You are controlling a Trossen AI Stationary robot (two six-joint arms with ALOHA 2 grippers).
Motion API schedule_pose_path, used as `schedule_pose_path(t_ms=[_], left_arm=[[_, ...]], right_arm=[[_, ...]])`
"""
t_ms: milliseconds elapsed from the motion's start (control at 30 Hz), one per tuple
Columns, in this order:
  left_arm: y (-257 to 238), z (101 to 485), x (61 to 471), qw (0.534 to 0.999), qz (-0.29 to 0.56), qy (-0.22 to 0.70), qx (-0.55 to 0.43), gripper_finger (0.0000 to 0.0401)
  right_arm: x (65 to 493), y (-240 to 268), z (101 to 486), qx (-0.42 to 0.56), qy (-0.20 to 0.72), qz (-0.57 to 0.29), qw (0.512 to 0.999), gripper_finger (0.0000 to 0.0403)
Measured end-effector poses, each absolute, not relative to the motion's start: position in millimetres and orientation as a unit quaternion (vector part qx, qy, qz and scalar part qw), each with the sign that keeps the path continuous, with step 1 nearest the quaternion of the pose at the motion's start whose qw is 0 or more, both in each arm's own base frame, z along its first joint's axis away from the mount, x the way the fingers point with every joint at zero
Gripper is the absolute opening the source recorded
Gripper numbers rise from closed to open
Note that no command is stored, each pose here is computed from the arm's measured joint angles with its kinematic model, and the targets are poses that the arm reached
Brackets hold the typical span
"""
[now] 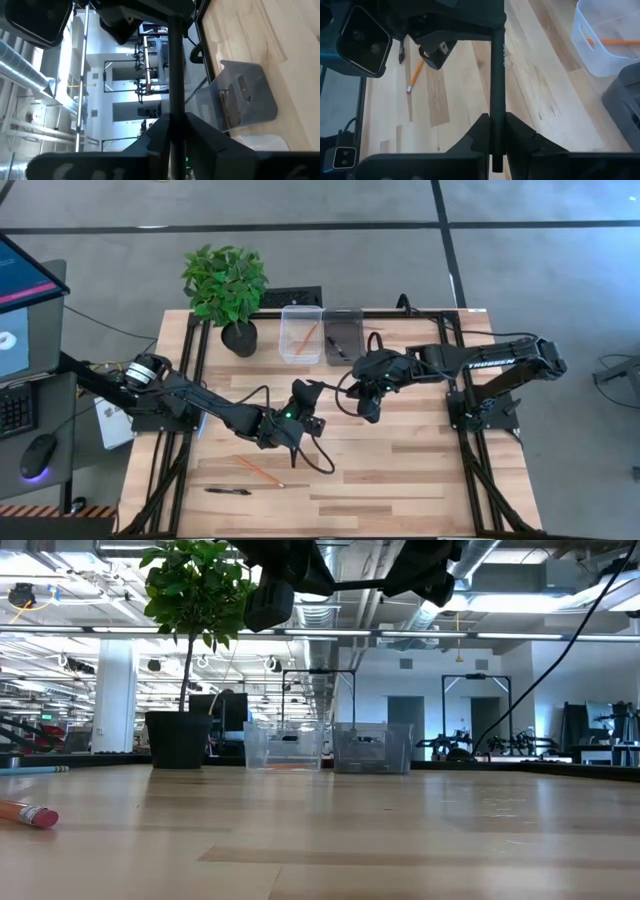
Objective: Sort pens & pencils
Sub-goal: Put the top black pen into the black bin
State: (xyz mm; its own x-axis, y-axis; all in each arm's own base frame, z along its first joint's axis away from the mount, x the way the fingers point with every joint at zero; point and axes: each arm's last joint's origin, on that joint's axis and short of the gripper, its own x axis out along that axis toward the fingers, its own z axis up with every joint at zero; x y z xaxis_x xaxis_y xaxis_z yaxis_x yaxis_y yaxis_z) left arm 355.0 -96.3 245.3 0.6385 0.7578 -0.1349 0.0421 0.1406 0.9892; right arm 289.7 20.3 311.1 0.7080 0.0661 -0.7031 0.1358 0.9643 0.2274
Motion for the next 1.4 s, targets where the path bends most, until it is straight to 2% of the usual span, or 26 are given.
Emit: schedule_pose_path(t_ms=[300, 467, 633, 800, 1100, 1400], left_arm=[[-96.3, 245.9, 354.7, 0.655, 0.261, 0.344, 0.620, 0.0052], [-99.0, 246.5, 353.0, 0.658, 0.280, 0.344, 0.608, 0.0101], [-104.9, 247.9, 350.3, 0.698, 0.296, 0.321, 0.567, 0.0167], [-109.4, 262.3, 338.3, 0.761, 0.324, 0.281, 0.486, 0.0202], [-103.8, 271.2, 297.9, 0.843, 0.353, 0.261, 0.311, 0.0208], [-94.7, 256.3, 285.1, 0.856, 0.362, 0.293, 0.225, 0.0208]], right_arm=[[289.0, 20.7, 310.6, 0.132, 0.386, -0.017, 0.913, 0.0056], [288.7, 17.9, 310.4, 0.128, 0.387, -0.029, 0.913, 0.0056], [287.1, 2.6, 308.4, 0.135, 0.397, -0.058, 0.906, 0.0056], [285.2, -28.9, 307.9, 0.135, 0.393, -0.108, 0.903, 0.0056], [270.8, -104.6, 296.3, 0.176, 0.409, -0.227, 0.866, 0.0056], [286.3, -169.3, 242.6, 0.207, 0.440, -0.285, 0.826, 0.0056]])
